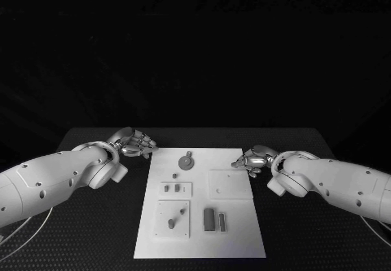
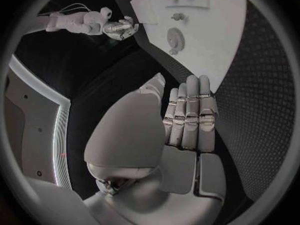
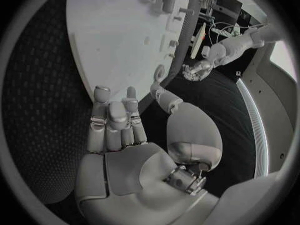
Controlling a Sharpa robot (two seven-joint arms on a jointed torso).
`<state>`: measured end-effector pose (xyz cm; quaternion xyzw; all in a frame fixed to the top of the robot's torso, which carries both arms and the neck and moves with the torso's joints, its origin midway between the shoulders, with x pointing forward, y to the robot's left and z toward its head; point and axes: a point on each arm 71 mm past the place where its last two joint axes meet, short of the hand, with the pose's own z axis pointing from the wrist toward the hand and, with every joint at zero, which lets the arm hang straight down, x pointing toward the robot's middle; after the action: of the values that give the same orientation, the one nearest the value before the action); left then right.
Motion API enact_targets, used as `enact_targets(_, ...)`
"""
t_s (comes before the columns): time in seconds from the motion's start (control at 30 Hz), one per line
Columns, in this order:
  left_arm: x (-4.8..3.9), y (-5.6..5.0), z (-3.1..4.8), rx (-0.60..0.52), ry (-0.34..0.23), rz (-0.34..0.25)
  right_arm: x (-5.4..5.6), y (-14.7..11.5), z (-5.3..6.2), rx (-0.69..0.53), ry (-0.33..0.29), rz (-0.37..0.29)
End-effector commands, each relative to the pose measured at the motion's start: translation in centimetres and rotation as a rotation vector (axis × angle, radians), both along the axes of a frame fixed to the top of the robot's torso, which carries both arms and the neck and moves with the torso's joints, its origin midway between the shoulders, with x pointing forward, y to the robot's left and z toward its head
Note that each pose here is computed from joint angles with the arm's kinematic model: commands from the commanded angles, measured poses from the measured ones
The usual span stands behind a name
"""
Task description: Assemble the parts on the task board
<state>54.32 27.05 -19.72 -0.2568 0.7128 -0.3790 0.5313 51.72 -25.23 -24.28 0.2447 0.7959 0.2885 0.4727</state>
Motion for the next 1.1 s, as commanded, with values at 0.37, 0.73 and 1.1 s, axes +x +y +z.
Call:
enact_targets(0.37,2.07,-1.0,0.82,-0.309,-0.043,0.084,5.8,0.0,3.1,0.44,-0.272,-0.131)
enact_targets(0.73,4.17,-0.9,1.33,-0.38,-0.052,0.094,7.3,0.9,2.9,0.552,-0.274,-0.105)
enact_targets(1.1,4.52,-1.7,1.61,-0.415,-0.052,0.085,7.3,1.8,3.2,0.603,-0.272,-0.068)
